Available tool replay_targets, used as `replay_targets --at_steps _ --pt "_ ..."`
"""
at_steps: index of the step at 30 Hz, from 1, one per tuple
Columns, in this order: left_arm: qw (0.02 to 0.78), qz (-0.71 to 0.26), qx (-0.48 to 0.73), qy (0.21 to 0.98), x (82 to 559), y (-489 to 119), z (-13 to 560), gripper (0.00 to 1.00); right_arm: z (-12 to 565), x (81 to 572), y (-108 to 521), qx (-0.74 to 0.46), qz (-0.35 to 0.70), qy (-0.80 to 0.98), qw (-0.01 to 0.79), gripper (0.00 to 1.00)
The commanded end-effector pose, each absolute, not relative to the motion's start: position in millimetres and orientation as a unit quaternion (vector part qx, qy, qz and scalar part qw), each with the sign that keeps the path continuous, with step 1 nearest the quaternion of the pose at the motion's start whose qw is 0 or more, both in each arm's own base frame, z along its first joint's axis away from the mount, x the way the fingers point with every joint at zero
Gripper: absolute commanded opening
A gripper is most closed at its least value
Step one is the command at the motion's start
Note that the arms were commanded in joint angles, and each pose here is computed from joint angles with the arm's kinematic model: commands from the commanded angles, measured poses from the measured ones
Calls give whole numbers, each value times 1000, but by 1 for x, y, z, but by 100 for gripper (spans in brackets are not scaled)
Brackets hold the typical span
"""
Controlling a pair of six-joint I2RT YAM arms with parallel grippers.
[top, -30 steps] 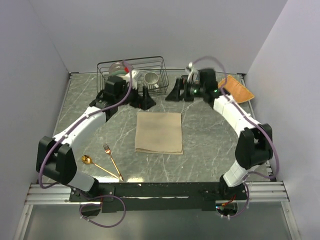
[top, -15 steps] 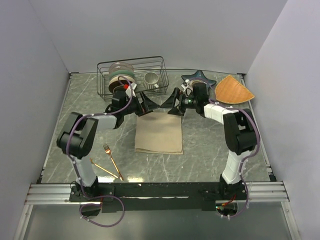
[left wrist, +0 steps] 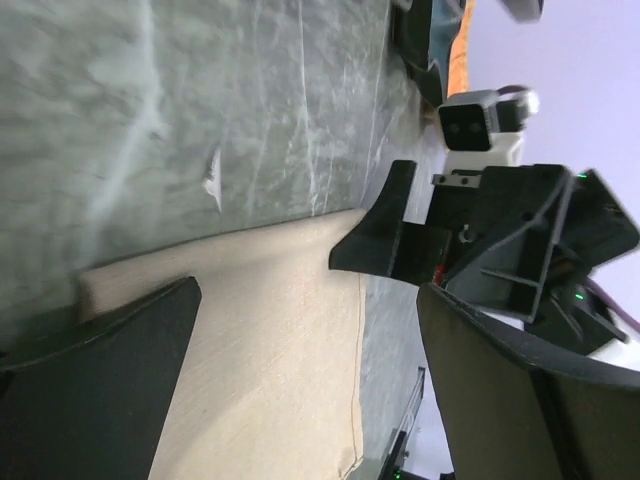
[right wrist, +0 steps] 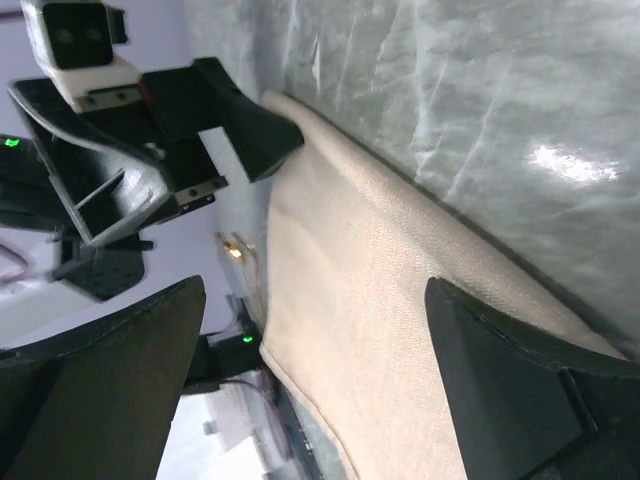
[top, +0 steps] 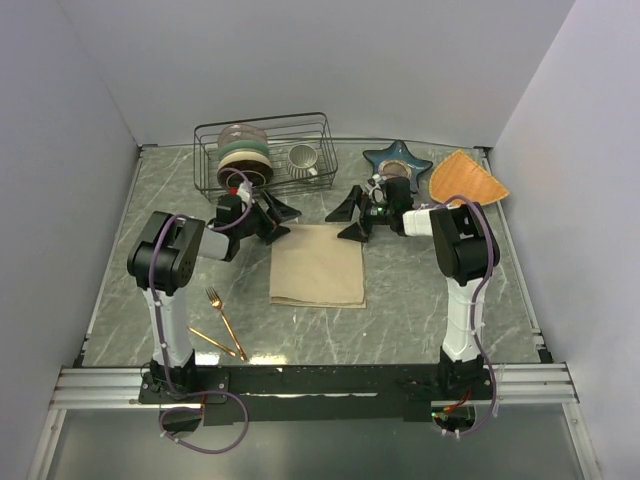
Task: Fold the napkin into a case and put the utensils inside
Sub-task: Smooth out the square-folded napkin at the center of the board.
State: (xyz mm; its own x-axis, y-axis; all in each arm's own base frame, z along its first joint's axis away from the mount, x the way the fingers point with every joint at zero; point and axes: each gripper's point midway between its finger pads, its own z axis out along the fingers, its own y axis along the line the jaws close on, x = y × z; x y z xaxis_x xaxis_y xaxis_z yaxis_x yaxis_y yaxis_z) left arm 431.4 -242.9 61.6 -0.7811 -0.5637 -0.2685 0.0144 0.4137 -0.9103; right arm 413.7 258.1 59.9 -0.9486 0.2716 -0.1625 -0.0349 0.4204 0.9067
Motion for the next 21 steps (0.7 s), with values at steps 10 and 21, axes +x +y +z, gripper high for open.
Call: replay_targets --at_steps 10,21 --pt "309 -575 -27 757 357 -233 164 99 173 395 263 -22 567 794 216 100" --pt "160 -562 -19 811 231 -249 104 99 122 255 297 -27 564 822 70 100"
